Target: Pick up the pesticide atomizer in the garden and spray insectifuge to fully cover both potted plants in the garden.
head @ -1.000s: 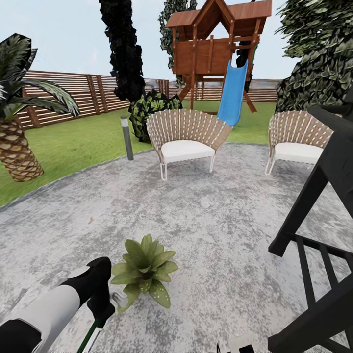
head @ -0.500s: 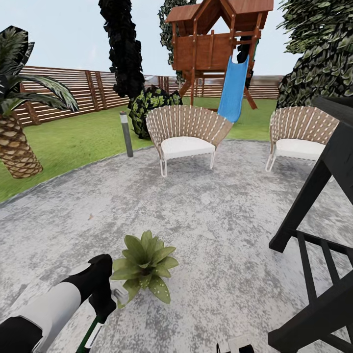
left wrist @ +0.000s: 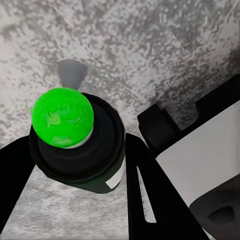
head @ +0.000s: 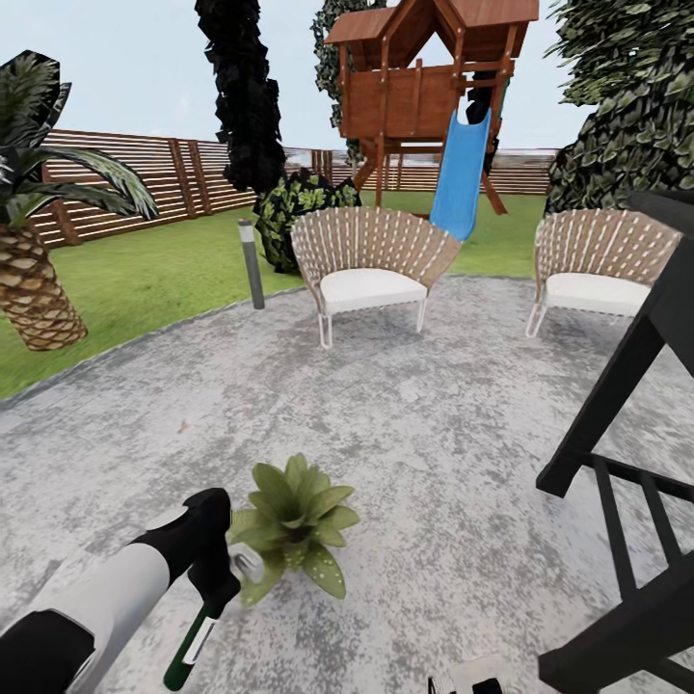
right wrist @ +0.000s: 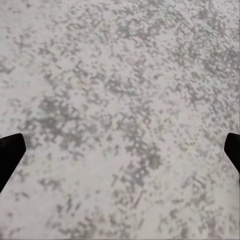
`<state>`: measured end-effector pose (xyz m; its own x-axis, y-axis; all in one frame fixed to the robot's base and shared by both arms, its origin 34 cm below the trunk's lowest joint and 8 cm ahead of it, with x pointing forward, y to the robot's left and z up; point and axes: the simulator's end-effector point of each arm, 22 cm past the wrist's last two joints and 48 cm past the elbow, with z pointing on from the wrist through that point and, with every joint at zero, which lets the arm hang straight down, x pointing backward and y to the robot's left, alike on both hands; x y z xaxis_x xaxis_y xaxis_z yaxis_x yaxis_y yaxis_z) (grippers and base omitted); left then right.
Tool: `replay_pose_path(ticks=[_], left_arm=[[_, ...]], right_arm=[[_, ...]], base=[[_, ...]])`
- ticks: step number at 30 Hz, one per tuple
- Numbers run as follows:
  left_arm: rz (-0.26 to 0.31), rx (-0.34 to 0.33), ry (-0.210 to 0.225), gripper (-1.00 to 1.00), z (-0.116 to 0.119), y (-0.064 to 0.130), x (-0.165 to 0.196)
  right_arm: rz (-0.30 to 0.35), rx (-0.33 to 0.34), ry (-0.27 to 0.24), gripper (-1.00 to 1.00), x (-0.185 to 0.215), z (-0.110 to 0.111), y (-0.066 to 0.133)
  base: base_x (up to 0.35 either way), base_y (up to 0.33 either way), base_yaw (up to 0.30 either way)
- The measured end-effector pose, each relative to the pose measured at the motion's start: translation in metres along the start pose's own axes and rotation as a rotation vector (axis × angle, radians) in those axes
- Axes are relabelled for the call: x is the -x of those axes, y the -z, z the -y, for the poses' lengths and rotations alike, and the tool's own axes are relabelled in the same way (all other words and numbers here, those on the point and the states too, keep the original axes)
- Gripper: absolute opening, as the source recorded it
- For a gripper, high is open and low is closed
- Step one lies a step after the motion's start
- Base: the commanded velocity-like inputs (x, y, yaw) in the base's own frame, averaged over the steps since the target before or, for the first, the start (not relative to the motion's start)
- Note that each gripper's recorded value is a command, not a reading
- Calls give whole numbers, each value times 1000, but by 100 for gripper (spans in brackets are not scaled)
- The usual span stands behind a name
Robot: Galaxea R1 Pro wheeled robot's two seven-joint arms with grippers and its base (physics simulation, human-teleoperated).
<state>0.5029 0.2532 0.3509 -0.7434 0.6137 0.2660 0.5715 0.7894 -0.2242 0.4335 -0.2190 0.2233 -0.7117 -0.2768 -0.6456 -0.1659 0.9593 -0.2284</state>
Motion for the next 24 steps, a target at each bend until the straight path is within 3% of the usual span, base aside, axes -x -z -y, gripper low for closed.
replay_pose_path(ticks=[9,16,24], left_arm=[[-5,5,-1,-100,-2,-1,-2],[15,-2,-26,-100,11,3,13],[-8,-4,-23,-100,11,-6,3]], right_arm=[[0,-7,-2,100,0,3,0],[0,-9,-2,100,0,4,0],[0,-9,-2,100,0,4,0]], base=[[0,18,-12],[0,0,-183],[0,0,-6]])
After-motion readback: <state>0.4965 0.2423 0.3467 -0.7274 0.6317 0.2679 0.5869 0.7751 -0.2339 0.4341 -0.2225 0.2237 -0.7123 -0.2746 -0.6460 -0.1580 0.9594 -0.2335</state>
